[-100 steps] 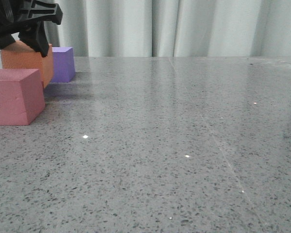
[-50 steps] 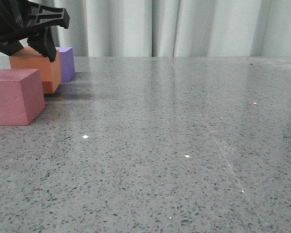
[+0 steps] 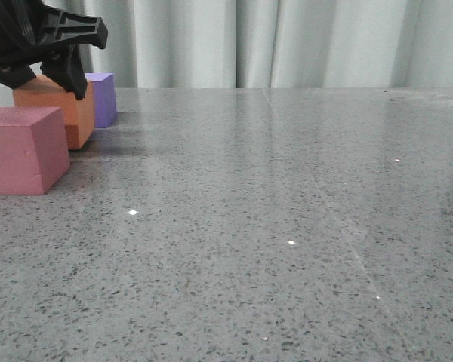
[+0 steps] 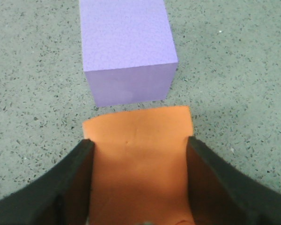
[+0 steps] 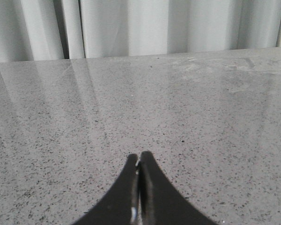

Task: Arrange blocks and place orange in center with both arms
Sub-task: 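Lower the orange cube between the purple and pink cubes, release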

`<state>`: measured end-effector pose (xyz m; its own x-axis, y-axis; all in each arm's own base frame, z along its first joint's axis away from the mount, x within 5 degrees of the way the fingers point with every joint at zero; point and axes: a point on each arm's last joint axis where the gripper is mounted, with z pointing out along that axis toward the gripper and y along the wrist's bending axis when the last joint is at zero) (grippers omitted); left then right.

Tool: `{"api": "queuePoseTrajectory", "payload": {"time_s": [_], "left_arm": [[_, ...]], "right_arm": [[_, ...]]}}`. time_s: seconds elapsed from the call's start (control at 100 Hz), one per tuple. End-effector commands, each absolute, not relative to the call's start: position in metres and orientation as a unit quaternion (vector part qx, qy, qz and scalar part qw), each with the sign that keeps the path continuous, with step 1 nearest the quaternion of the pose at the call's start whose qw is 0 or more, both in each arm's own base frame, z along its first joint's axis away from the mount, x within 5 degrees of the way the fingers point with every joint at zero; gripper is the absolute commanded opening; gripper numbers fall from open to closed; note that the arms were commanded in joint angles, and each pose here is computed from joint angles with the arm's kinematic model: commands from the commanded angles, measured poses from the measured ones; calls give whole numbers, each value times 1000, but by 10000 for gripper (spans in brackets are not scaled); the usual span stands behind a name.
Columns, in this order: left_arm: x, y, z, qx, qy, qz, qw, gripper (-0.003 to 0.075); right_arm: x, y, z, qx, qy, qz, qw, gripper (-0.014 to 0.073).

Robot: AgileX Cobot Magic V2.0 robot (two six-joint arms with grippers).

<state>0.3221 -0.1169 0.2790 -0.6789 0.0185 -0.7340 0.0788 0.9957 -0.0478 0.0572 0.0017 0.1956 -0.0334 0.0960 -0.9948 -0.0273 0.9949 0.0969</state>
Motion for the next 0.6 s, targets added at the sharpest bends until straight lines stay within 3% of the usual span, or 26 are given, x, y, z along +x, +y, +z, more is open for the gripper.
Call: {"api": "queuePoseTrajectory", "payload": {"time_s": [0.0, 0.26, 0.34, 0.49, 0.53, 0.59], "left_arm": [[321, -117, 301, 29, 897, -56, 438, 243], [321, -117, 301, 34, 897, -52, 437, 274], [321, -117, 301, 40, 897, -49, 437, 379], [320, -117, 300, 32, 899, -55, 432, 687], [320, -117, 300, 30, 900, -55, 430, 715], [320, -117, 300, 30, 901, -55, 430, 697]], "right_arm": [[57, 2, 207, 22, 687, 44, 725, -67], [57, 2, 207, 22, 687, 44, 725, -67], [57, 2, 207, 22, 687, 44, 725, -67], [57, 2, 207, 22, 687, 44, 725, -67], [57, 2, 207, 22, 687, 44, 725, -67], [57, 2, 207, 22, 687, 44, 725, -67]]}}
